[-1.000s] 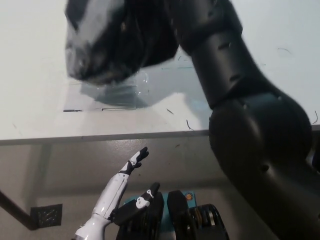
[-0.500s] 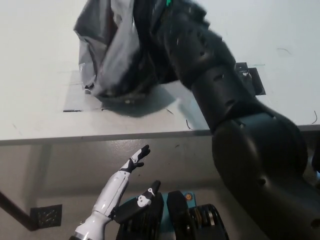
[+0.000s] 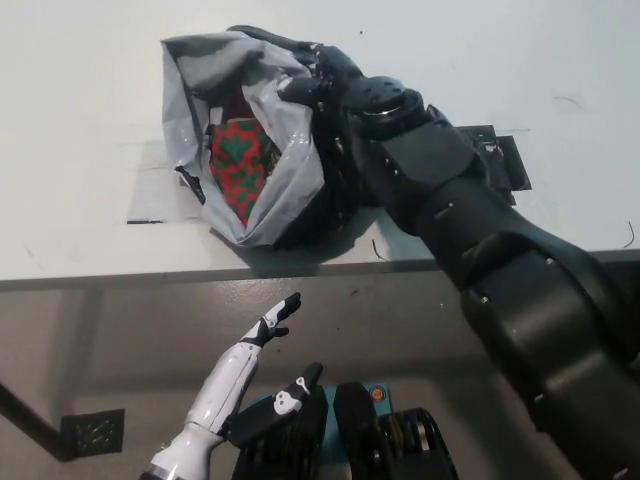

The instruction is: The robot uses its right hand to pick up a bag of coffee beans and puts it in the black plastic bag, then the robot grabs the top of the bag and lifts it.

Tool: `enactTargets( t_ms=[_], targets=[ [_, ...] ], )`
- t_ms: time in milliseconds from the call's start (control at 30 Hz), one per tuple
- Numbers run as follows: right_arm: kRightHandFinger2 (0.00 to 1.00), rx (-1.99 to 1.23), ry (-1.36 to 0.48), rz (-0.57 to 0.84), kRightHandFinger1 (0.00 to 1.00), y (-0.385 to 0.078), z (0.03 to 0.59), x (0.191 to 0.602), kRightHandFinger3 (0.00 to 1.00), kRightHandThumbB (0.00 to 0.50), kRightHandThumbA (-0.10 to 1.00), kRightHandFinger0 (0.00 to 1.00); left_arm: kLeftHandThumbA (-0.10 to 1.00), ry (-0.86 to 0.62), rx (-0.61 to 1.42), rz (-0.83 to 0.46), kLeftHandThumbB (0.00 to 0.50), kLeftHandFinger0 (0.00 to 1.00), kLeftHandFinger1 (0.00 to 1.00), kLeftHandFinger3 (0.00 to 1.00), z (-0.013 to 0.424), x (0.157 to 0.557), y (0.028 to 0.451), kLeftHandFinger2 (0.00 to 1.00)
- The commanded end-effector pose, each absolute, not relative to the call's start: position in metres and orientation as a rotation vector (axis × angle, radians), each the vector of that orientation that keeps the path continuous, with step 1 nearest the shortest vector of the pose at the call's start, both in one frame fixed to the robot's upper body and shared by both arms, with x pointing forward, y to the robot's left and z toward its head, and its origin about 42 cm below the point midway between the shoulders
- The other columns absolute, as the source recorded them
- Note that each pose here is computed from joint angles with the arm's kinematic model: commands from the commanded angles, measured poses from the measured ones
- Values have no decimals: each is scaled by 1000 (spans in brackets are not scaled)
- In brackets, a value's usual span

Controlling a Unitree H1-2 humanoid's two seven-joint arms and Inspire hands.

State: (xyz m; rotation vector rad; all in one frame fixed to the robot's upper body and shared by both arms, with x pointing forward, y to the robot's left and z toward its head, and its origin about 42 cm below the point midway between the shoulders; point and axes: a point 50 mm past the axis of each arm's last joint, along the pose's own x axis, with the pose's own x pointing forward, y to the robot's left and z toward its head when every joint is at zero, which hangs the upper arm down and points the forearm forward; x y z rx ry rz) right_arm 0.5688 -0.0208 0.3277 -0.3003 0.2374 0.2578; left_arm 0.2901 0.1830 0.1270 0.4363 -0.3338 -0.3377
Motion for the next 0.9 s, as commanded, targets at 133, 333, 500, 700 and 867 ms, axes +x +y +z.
enactTargets(
  t_ms=[133,333,500,700,867],
  targets=[
    [1000,-1084,-1,292,1000,-33,459,579,1000,483,981,1000,681,-403,472,-372,136,869,949,983,149,299,178,986],
    [1000,-1098,-40,297,1000,-31,482,574,1000,500,1000,1000,637,-408,479,-376,125,852,933,965,149,298,178,975],
    [1000,-1093,-94,317,1000,-28,513,566,1000,500,1000,1000,550,-405,475,-389,114,830,916,965,150,299,177,972],
    [1000,-1012,-110,364,1000,-29,533,558,1000,493,986,1000,513,-400,478,-397,121,808,898,952,148,300,177,965],
    [1000,-979,-128,389,1000,-31,545,554,1000,500,1000,1000,493,-399,482,-402,114,824,911,958,148,300,177,973]
  ],
)
